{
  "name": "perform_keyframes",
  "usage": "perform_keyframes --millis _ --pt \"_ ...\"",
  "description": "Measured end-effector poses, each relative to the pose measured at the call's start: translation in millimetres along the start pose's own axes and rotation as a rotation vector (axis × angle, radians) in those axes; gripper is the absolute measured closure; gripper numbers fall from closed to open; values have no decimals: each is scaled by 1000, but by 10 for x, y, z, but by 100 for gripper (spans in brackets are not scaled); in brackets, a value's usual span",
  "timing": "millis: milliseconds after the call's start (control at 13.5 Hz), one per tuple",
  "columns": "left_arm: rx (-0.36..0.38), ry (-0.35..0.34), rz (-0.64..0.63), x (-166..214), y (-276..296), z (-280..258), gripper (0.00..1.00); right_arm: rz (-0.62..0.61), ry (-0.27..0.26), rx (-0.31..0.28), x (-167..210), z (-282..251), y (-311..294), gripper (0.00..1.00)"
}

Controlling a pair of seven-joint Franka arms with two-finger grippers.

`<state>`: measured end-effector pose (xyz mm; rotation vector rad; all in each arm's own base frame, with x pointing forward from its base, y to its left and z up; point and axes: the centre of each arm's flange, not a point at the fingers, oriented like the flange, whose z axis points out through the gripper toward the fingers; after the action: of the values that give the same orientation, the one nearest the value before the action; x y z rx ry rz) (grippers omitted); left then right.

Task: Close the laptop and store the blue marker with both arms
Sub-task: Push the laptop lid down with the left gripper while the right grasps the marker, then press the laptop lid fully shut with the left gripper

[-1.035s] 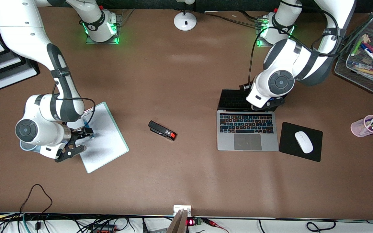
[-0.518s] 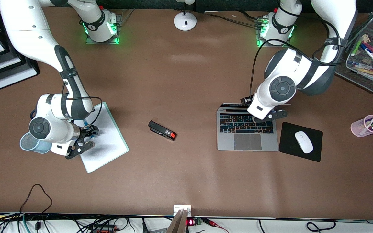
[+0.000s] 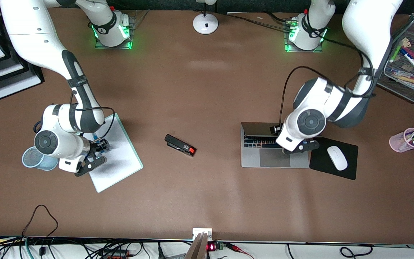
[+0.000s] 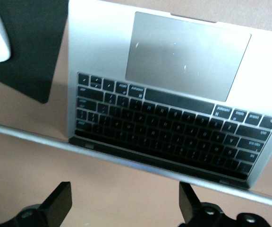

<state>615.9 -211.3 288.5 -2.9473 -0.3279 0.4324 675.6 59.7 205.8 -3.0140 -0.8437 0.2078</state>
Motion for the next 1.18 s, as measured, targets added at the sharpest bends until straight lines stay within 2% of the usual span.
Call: perform_keyframes --millis 444,665,887,1183 --pt "-88 48 -22 408 83 263 0 4 -12 4 -38 76 15 40" --pt "-98 54 -30 482 73 353 0 8 -17 5 -52 108 36 45" --pt "-107 93 -27 577 77 445 0 14 -24 7 -75 167 77 47" --pt "-97 65 -22 612 112 691 0 15 -23 6 -76 169 81 53"
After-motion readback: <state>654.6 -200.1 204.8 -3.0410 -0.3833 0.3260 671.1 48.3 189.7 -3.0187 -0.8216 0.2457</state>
